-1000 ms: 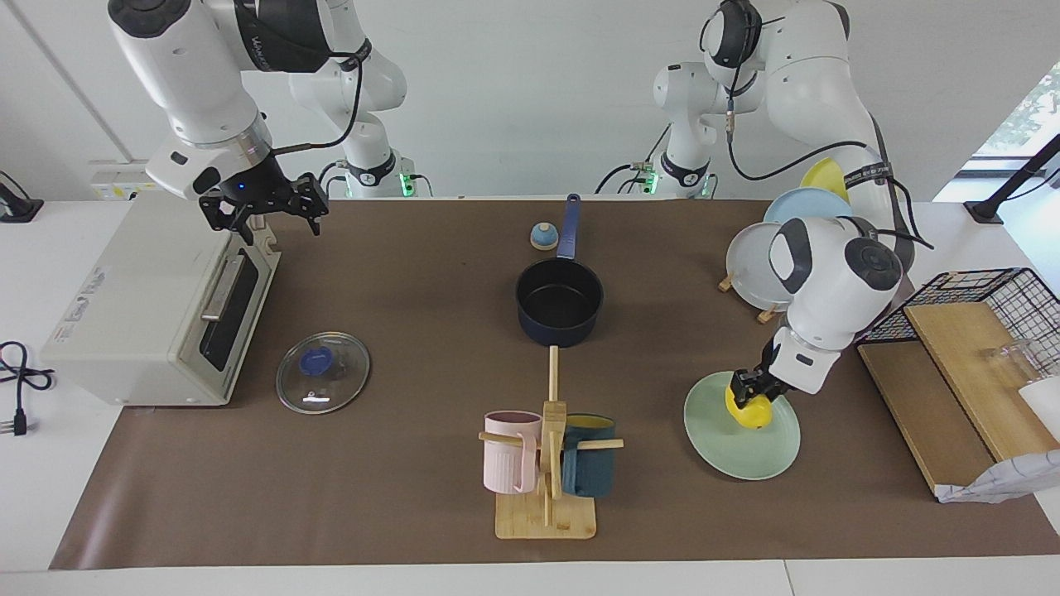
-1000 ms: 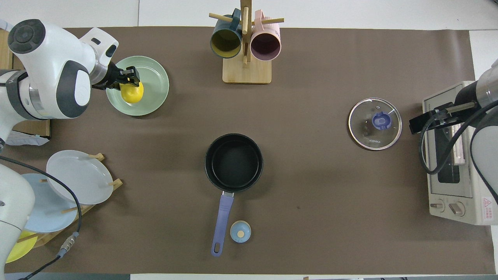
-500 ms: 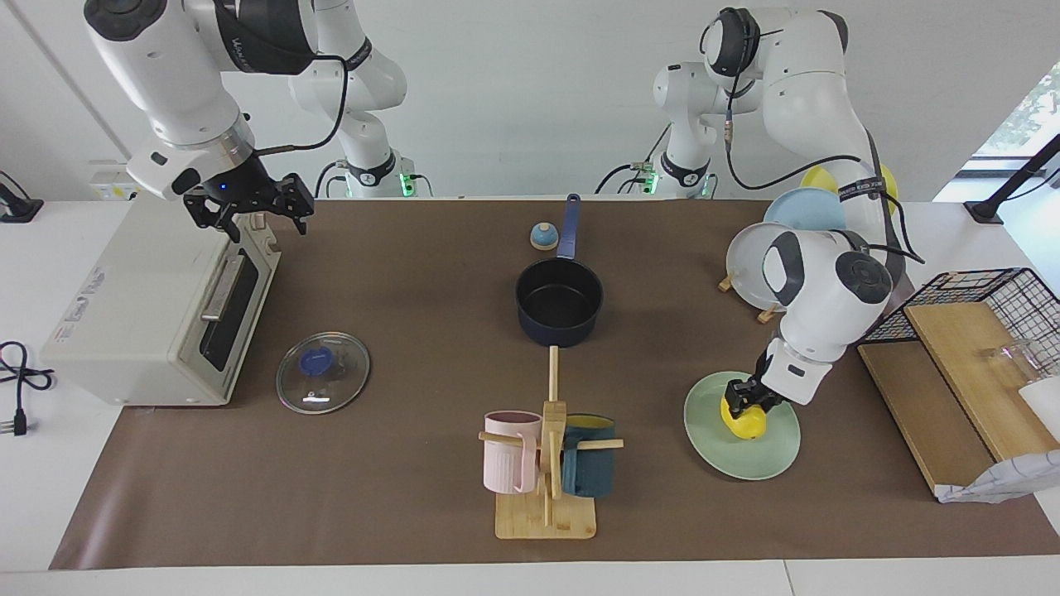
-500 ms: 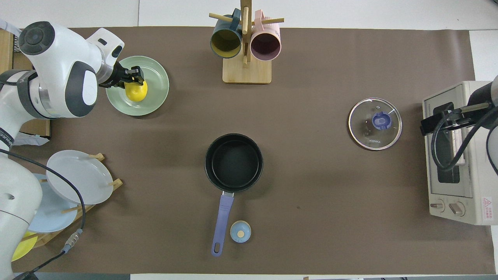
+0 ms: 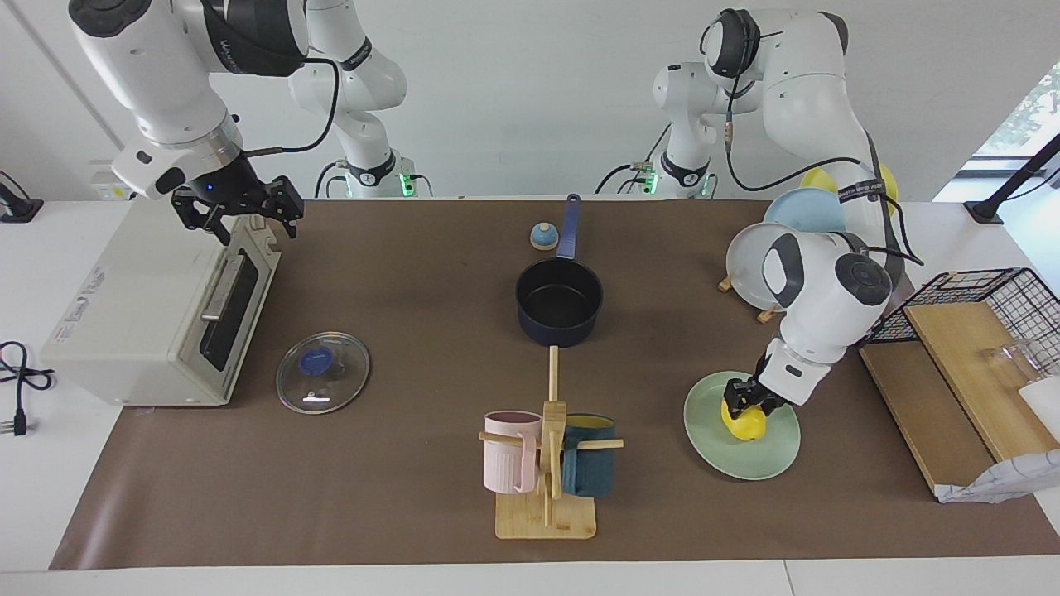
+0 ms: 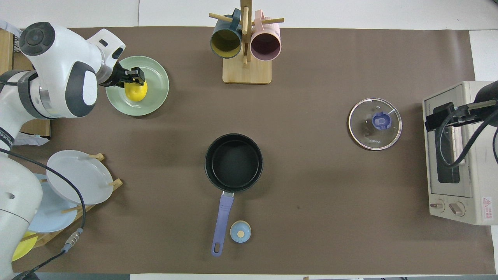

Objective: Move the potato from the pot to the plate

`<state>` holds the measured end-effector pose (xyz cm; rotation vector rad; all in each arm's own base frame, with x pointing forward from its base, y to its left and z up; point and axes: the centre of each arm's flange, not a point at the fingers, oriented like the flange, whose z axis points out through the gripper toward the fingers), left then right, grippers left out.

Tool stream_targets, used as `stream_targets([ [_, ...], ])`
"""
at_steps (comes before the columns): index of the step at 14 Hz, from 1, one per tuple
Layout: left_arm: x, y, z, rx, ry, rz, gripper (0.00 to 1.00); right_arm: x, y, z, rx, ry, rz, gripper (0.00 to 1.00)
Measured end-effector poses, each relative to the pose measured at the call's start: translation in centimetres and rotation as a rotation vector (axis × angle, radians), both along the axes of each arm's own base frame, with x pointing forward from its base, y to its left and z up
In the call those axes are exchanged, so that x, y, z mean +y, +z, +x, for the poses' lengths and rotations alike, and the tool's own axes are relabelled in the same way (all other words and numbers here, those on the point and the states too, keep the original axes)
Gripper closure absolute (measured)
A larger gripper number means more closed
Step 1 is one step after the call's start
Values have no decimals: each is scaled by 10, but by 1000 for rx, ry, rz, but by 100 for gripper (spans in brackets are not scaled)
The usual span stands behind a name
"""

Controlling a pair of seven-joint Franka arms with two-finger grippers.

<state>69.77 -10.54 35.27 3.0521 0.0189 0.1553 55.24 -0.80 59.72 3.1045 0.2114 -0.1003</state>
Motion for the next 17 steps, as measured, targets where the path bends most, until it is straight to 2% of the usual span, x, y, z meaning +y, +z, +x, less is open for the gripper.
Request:
stream_targets([
  [1, 0, 0, 0, -1, 0, 0, 22, 1, 0, 0, 0, 2, -2, 0],
  [2, 1, 0, 0, -3, 0, 0, 7, 1, -1, 0, 1, 2, -2, 0],
  [3, 2, 2, 1, -5, 2, 0, 0, 0, -1, 1, 3, 1, -3, 0],
  [5, 14, 14, 3, -17, 18, -1, 0, -5, -2, 0, 7, -8, -3, 0],
  [8, 40, 72, -7, -8, 47, -4, 0, -10, -4, -1, 23, -19, -3, 0],
  [10, 54, 132, -29, 7, 57, -3, 0, -12, -5, -4, 39, -22, -2, 0],
  [13, 73, 220, -76, 12, 73, -1, 0, -9, -4, -2, 28, -48, -5, 0],
  [17, 80, 288, -133, 45, 57, 42, 0, -5, -5, -2, 29, -62, -7, 0],
])
